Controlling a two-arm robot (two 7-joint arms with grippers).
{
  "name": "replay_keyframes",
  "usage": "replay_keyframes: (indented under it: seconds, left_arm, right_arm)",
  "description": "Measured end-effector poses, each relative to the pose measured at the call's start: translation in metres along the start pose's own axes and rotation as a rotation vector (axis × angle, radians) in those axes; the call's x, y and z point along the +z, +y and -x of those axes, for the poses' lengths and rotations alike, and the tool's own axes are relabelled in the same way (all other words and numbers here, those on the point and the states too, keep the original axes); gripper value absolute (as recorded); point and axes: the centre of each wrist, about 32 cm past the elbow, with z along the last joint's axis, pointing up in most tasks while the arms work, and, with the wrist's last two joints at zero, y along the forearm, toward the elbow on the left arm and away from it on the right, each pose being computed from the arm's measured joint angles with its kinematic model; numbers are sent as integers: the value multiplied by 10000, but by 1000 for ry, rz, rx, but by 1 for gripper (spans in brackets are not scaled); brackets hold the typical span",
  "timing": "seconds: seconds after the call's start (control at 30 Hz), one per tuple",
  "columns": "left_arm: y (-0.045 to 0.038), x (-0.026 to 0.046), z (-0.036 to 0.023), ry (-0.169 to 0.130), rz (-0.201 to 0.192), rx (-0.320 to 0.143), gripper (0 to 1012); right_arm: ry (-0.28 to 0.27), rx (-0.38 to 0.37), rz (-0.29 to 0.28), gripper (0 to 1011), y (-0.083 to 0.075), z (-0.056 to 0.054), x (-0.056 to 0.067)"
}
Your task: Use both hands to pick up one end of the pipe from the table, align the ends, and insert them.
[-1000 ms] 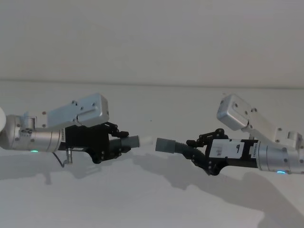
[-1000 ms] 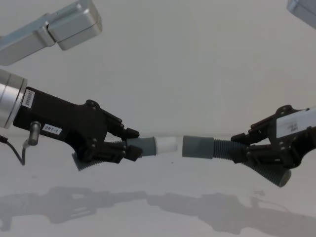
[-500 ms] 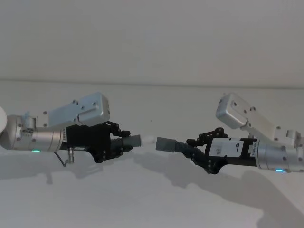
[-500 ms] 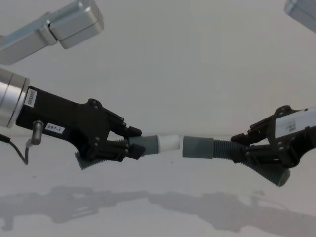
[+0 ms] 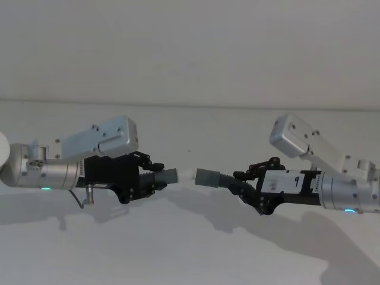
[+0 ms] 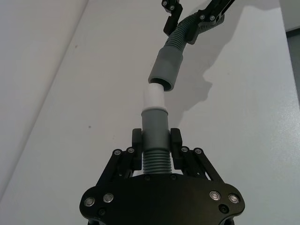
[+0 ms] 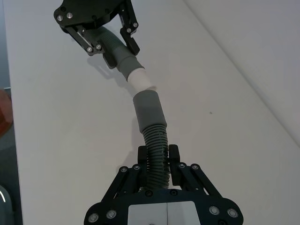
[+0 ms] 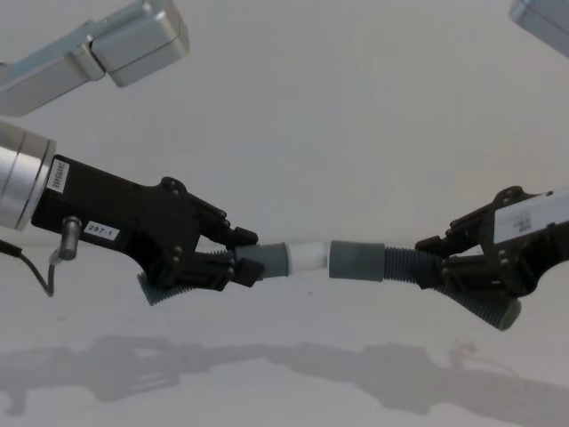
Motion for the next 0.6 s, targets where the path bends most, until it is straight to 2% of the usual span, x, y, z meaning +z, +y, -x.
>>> replay_keyframes:
  seconds: [0.6]
  left_arm:
    - [-58,24,-2,7,14,-9,342]
  right_arm:
    - [-6,-3,-24,268,-33,4,71]
